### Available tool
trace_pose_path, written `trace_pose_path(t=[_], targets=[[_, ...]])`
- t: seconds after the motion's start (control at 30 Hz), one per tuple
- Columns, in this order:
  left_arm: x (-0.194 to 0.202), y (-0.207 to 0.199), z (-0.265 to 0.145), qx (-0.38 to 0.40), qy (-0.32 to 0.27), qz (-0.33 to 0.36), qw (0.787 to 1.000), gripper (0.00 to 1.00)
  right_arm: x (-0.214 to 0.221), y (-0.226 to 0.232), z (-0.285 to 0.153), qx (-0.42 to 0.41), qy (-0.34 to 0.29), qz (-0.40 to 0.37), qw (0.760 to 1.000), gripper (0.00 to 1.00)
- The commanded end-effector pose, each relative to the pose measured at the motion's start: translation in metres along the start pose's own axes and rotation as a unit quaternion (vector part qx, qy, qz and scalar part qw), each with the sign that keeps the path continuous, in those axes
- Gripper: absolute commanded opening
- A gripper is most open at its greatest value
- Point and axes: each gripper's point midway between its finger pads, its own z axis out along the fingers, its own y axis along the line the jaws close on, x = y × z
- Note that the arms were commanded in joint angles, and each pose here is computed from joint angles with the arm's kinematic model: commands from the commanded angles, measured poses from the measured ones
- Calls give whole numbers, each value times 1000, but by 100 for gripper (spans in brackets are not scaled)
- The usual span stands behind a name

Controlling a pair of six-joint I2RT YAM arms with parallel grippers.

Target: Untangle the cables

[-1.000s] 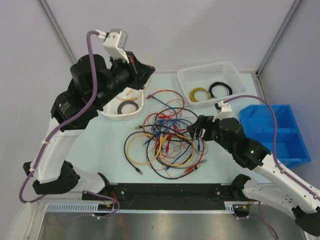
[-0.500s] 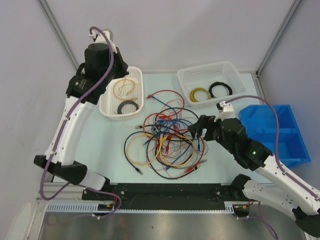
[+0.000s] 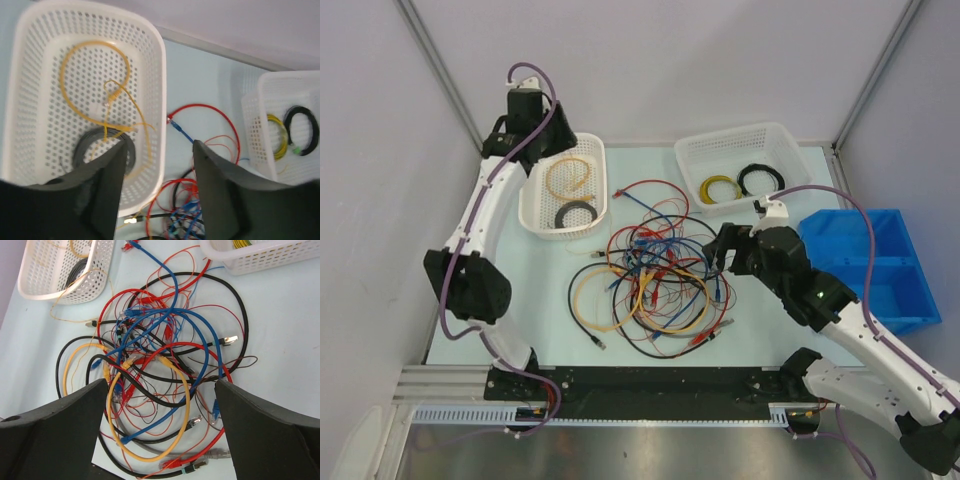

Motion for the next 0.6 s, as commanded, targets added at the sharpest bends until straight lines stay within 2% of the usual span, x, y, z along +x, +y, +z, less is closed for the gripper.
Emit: trace_pose_path(t=[0.0,0.07,0.1,0.23,0.3,0.37,0.4,0.43,0.47,0.5,0.53,0.57], targets=[[4,6,20,-4,14,-36,999,74,-21,4,-7,-10,-23,-4,1000,95],[-5,2,9,3,-5,-42,999,87,-21,0,-7,-3,-23,-4,1000,96],[-3,3,6,1,-6,-42,999,99,-20,0,-7,-4,-20,-5,1000,96],[-15,-7,-29,9,-37,-30,999,100,-17,2,-5,-10,-12,0,1000,95],[2,-28,-51,34,-40,-7,999,99,-15,3,-4,-13,-7,1,1000,95],[29,-59,-67,67,-36,23,997,98,-14,5,-3,-14,-4,6,1000,95],[58,-59,-72,68,-17,36,997,97,-12,5,-3,-15,0,7,1000,95],[83,-77,-82,90,-1,55,994,97,-11,5,-3,-15,1,8,1000,95],[100,-82,-85,98,7,59,993,95,-11,6,-3,-17,1,11,1000,95],[132,-75,-87,97,33,67,993,94,-11,6,-5,-18,2,10,1000,95],[156,-86,-95,115,51,70,990,92,-10,6,-5,-17,3,10,1000,95],[190,-72,-91,101,81,80,988,90,-9,5,-5,-15,4,11,1000,95]])
